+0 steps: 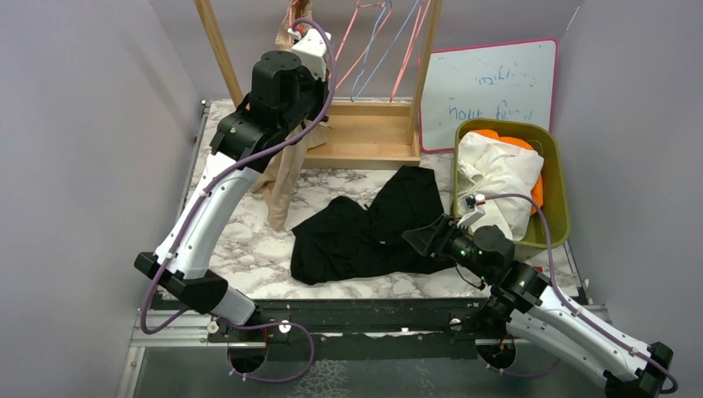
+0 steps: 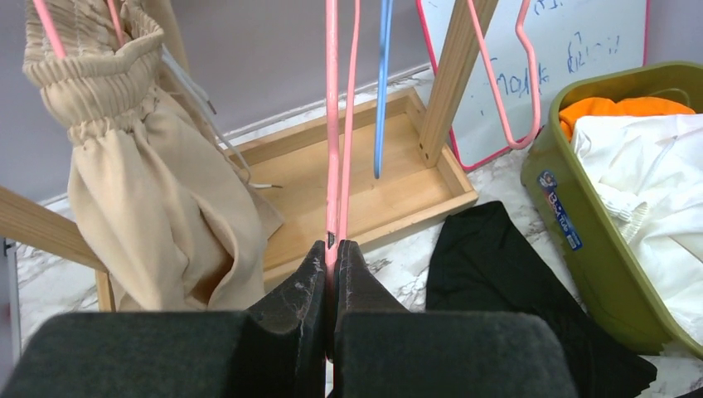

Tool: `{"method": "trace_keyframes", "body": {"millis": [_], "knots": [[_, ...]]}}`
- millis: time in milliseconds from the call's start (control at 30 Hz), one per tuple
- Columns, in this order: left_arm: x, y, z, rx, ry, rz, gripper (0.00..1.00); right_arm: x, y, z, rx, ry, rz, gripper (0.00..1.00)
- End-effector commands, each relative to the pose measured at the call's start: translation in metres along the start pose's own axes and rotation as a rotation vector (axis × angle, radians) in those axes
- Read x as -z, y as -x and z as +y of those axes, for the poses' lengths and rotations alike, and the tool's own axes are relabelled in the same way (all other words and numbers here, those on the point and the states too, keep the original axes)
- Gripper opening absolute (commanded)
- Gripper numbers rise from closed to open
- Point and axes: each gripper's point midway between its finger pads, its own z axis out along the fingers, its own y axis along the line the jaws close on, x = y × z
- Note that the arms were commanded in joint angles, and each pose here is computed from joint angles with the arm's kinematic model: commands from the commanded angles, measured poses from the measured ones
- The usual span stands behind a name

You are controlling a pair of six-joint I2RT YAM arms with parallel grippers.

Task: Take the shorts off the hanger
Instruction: Place the hanger on the clothes rod.

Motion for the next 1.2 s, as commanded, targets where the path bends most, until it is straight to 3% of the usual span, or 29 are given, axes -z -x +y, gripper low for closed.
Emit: {"method": "trace_keyframes", "body": {"millis": [0,400,967,1067,1167], "knots": [[0.003,0.017,-0.001,0.005,-0.047,-0.021,0.0,-0.002,0.001,-0.007,0.007,-0.031,-0.014,0.63],[-0.013,0.031,0.011,0.039,-0.019,-0.041,0.0,-0.004,-0.006,-0.012,0.004,-0.04,0.007,0.63],[-0.033,0.011,0.013,0.046,-0.034,0.023,0.0,0.0,-0.007,-0.016,-0.008,-0.053,0.006,0.63],[-0.029,0.005,0.013,0.054,-0.034,0.037,0.24,0.0,-0.007,-0.016,-0.009,-0.053,0.006,0.63],[-0.021,-0.001,0.012,0.07,-0.037,0.047,0.34,-0.001,-0.005,-0.016,0.014,-0.056,0.004,0.64]]}}
